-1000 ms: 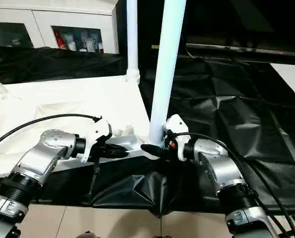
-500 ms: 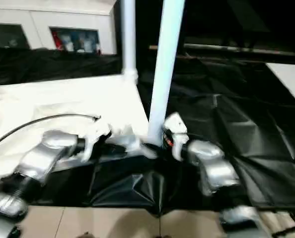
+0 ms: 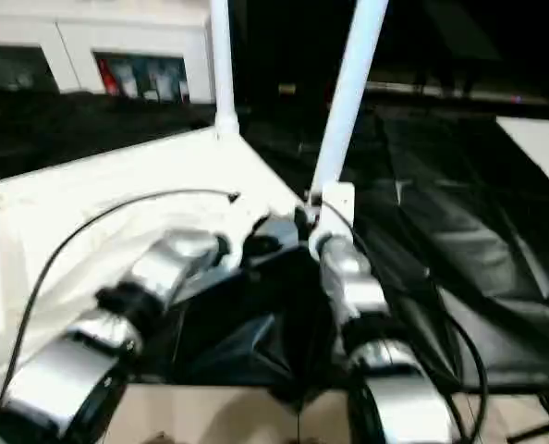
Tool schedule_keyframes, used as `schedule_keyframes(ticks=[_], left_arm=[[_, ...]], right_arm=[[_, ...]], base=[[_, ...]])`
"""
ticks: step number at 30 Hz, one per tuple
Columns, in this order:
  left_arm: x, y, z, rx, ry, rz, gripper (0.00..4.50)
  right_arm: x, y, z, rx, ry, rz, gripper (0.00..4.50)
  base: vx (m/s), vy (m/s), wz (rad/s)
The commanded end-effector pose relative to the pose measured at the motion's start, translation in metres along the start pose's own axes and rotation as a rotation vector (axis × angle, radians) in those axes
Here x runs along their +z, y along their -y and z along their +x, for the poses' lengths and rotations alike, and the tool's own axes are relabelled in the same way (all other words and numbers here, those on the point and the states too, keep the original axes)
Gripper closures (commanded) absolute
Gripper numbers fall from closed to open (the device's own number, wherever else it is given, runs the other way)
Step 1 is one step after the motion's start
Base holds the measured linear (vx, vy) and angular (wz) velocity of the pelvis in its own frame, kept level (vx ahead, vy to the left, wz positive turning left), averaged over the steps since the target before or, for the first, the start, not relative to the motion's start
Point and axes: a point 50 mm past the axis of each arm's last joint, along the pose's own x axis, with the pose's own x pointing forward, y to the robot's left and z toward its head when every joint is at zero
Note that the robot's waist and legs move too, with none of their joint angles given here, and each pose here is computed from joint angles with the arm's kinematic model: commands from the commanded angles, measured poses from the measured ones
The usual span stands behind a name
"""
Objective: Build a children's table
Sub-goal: Rotate leg to tighten
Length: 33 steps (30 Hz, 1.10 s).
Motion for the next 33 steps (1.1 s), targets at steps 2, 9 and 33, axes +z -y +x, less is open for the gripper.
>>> schedule_keyframes(ticks=[2, 9, 33], left_arm=[[0.017, -0.006, -0.003, 0.033, 0.111, 0.051, 4.5], [0.012, 0.0, -0.005, -0.059, 0.152, 0.086, 4.5], [-0.011, -0.024, -0.043, -0.02, 0.061, 0.04, 2.76]], right_arm=[[-0.008, -0.022, -0.003, 0.101, -0.003, 0.006, 1.41], [0.001, -0.003, -0.009, 0.089, 0.088, -0.015, 0.73], [0.017, 0.036, -0.062, 0.255, 0.202, -0.152, 0.47]], base=[[0.0, 0.0, 0.0], [0.0, 0.0, 0.0], [0.0, 0.0, 0.0]])
